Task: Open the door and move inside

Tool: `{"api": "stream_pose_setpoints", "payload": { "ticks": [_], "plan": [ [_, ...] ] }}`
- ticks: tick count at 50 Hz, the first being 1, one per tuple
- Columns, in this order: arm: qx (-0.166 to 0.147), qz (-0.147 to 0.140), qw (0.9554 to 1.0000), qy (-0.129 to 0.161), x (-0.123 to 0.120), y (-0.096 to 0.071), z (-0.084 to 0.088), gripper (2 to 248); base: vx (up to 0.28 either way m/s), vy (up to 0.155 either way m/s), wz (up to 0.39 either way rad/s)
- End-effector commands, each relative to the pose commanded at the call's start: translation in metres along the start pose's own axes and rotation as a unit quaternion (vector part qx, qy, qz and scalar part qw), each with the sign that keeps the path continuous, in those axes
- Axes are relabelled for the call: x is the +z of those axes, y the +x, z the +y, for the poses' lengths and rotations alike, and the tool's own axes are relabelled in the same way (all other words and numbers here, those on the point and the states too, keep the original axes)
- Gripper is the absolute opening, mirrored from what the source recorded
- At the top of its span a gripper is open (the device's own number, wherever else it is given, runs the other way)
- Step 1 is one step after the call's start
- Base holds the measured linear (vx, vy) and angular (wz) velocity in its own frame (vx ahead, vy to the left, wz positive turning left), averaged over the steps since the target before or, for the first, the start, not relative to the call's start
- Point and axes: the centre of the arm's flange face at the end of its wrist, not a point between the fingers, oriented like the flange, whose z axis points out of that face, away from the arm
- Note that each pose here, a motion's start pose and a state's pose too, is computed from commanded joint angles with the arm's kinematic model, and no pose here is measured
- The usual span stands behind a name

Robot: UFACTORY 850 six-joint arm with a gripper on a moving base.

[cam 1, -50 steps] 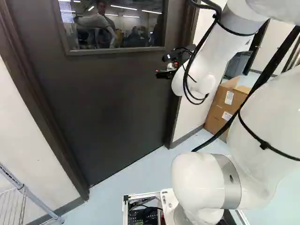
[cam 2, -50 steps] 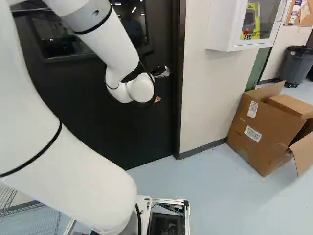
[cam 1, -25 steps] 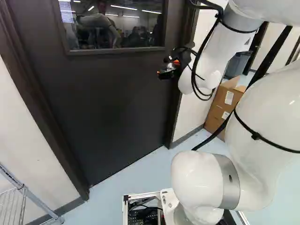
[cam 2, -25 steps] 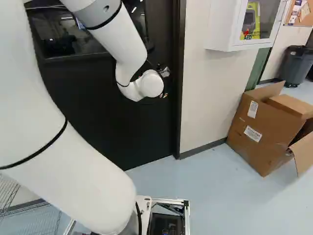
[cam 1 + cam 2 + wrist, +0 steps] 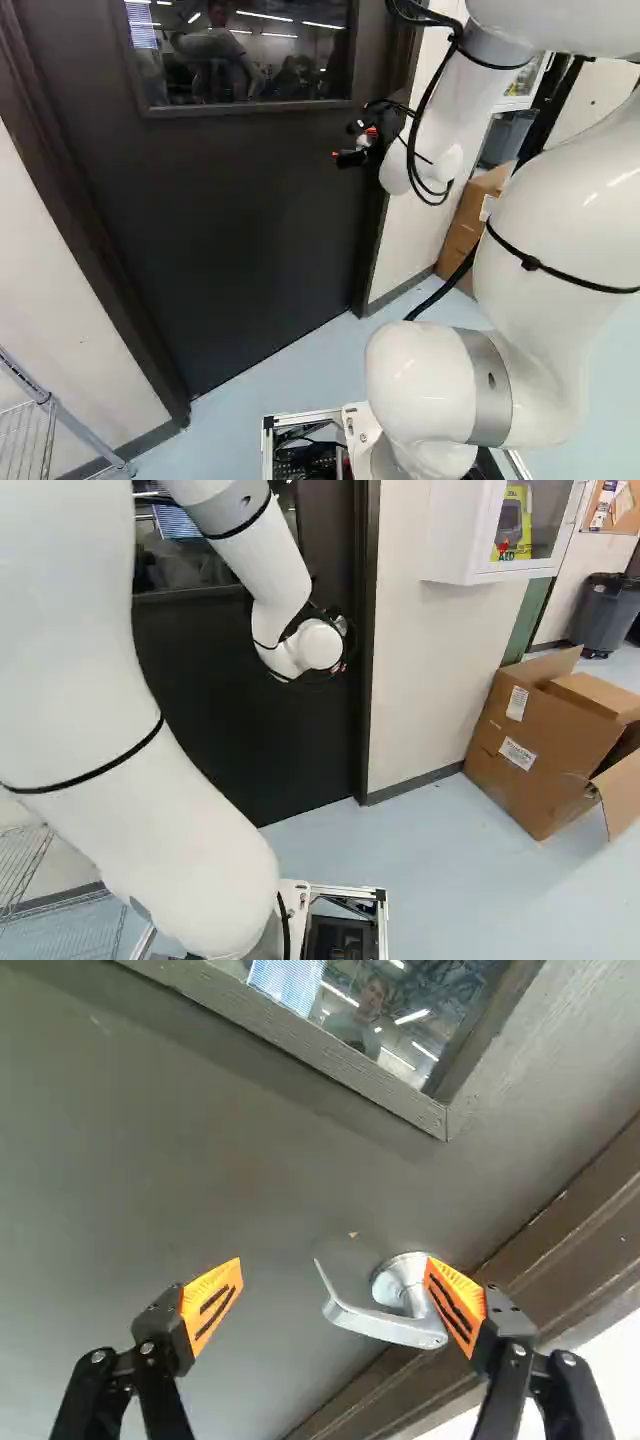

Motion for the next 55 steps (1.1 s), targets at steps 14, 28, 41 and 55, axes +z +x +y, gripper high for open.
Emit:
{"api": "stream_pose_setpoints", "payload": {
  "ticks": [14,28,41,55],
  "plan": [
    [0.001,0.000,1.0000,0.005,0.006,-0.001,-0.002,247,0.000,0.000,0.000],
    [0.009,-0.011,0.9998,0.012,0.010,-0.014,-0.008,247,0.000,0.000,0.000],
    [0.017,-0.022,0.9994,0.019,0.013,-0.027,-0.013,247,0.000,0.000,0.000],
    [0.026,-0.033,0.9987,0.028,0.016,-0.040,-0.021,247,0.000,0.000,0.000]
  ]
}}
